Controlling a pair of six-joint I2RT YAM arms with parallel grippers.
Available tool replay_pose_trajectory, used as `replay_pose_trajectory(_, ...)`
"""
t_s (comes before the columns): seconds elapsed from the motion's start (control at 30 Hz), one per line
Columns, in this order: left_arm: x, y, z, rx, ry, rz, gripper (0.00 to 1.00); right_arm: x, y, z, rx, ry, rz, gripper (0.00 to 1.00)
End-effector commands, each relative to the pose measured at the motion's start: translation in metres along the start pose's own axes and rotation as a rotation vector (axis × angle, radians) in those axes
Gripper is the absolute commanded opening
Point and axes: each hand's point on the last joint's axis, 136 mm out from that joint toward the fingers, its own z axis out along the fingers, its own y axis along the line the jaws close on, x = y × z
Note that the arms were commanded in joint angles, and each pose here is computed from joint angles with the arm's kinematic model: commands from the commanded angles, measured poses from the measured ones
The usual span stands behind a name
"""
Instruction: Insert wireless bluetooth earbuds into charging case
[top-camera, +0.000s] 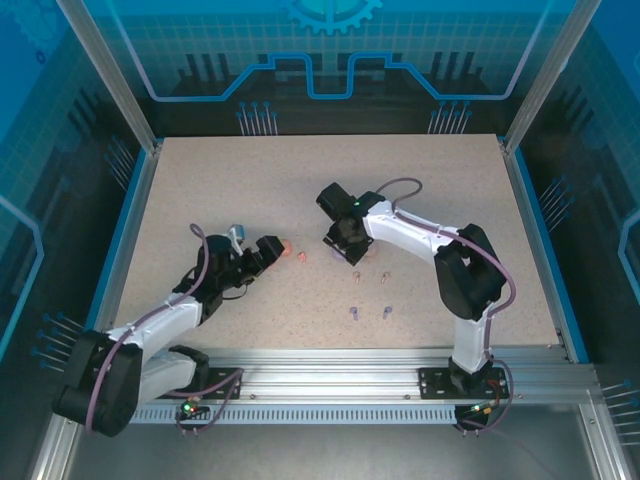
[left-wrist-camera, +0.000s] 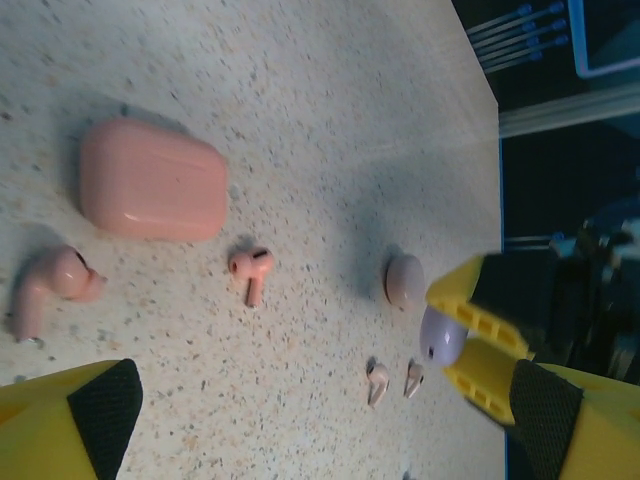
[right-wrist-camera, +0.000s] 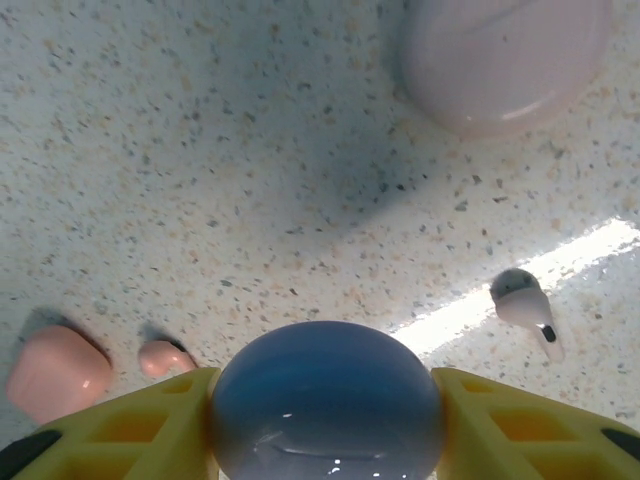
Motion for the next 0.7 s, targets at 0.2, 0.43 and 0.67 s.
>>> replay_pose_trajectory(0.2, 0.024, -0.047, 0.028, 0.207, 0.028, 0.209, 0.94, -0.003, 0.033, -0.003, -0.096, 0.068, -0.006, 0.51)
replay_pose_trajectory(0.43, 0.032, -0.063, 0.057, 0.273, 0.019, 0.230, 0.89, 0.000, 0.042, -0.005, -0.124, 0.101, 0.002, 0.51)
replay_pose_trajectory(0.67, 0.027, -0.079, 0.070, 0.300, -0.042, 0.250, 0.79, 0.002, 0.046, -0.007, -0.141, 0.118, 0.001, 0.51)
